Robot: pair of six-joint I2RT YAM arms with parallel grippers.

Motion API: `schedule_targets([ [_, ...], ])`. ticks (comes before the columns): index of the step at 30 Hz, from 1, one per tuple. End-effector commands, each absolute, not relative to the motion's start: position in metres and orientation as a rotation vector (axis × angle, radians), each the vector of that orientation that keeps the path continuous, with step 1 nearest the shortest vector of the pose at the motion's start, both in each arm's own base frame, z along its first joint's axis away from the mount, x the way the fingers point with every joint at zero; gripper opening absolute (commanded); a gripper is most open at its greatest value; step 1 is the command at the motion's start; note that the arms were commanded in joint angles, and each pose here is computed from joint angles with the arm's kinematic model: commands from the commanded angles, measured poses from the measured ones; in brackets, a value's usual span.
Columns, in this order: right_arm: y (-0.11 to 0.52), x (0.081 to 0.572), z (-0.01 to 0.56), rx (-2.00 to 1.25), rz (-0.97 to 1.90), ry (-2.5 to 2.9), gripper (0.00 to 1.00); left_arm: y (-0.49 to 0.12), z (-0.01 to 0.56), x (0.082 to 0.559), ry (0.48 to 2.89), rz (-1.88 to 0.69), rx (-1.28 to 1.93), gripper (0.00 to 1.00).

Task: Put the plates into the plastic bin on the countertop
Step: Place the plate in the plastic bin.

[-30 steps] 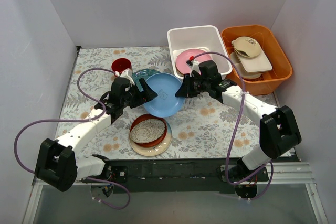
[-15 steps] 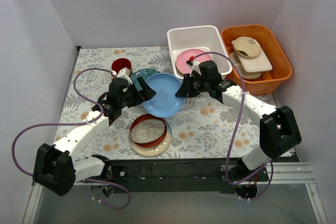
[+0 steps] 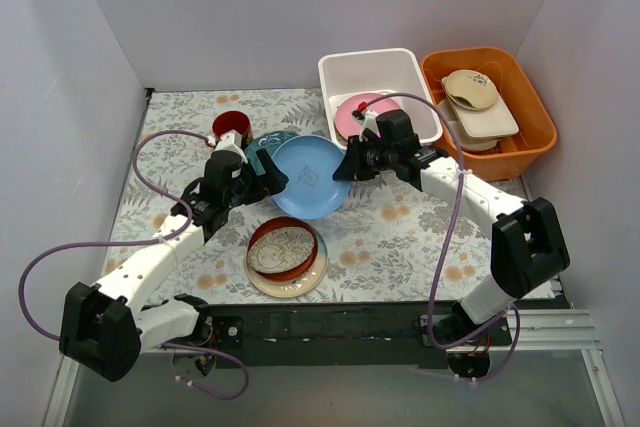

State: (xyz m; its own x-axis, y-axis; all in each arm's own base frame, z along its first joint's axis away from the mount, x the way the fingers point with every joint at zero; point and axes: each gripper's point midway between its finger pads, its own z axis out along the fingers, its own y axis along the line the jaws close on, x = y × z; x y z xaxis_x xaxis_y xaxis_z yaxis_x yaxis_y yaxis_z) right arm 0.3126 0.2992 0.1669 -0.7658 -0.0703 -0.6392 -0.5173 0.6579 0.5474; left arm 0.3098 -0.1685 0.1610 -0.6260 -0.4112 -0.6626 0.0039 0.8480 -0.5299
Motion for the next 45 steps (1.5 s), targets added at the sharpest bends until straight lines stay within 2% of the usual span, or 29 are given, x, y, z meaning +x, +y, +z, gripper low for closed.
schedule_targets([
  [1, 0.309, 0.337, 0.201, -0.487, 0.987, 2.188, 0.01, -0.169, 0.199, 0.308, 2.055, -0.674, -0.23, 0.98],
  [14, 0.308, 0.374, 0.226, -0.464, 0.937, 2.164, 0.01, -0.186, 0.222, 0.279, 1.953, -0.857, -0.066, 0.98],
  [26, 0.301, 0.407, 0.257, -0.429, 0.911, 2.122, 0.01, -0.185, 0.214, 0.268, 1.958, -0.851, 0.006, 0.98],
  [45, 0.227, 0.478, 0.292, -0.207, 0.863, 2.059, 0.01, -0.193, 0.217, 0.266, 1.946, -0.897, 0.049, 0.98],
])
